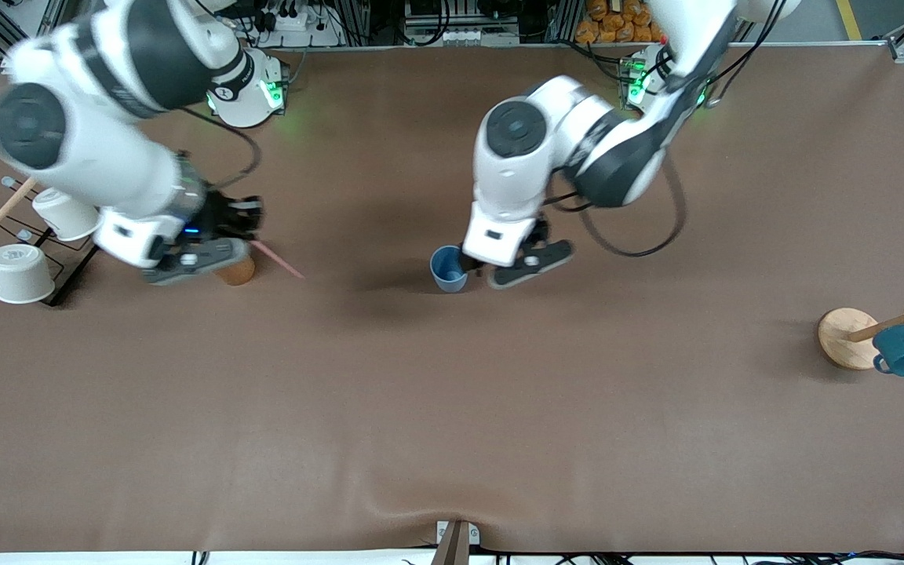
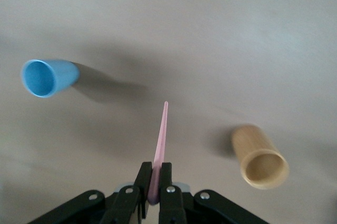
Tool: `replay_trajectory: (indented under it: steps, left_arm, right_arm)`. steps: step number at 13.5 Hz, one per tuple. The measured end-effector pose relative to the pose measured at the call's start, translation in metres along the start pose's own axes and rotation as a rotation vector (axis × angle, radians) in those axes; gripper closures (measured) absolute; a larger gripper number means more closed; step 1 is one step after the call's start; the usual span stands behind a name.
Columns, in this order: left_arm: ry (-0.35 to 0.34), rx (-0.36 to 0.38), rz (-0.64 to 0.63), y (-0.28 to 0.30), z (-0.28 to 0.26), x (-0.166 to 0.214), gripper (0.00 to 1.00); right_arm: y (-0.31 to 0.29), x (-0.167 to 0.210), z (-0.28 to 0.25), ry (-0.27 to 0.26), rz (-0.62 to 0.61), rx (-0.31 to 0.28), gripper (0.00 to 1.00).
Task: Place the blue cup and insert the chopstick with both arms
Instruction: 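Set the blue cup down mid-table with the left gripper and release it, then lower the chopstick into the blue cup while the left gripper withdraws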
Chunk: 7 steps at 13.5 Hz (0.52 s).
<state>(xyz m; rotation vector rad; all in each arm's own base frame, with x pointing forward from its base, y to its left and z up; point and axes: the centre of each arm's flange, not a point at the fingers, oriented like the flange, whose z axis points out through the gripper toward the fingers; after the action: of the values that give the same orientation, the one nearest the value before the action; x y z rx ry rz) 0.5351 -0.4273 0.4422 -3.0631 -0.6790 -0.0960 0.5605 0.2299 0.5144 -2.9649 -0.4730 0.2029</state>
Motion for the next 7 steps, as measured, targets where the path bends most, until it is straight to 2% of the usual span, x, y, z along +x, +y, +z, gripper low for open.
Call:
replay_trajectory:
  steps: [4,7]
  left_arm:
    - [0.056,-0.021,-0.031,-0.067,-0.06,0.086,0.0]
    - [0.076,-0.008,-0.016,-0.118,-0.083,0.134,0.0]
  right_arm:
    - [-0.076,0.015,0.035,0.041,-0.075,0.037,0.89]
    - [-0.127,0.011,0.043,0.069,-0.035,0.047,0.89]
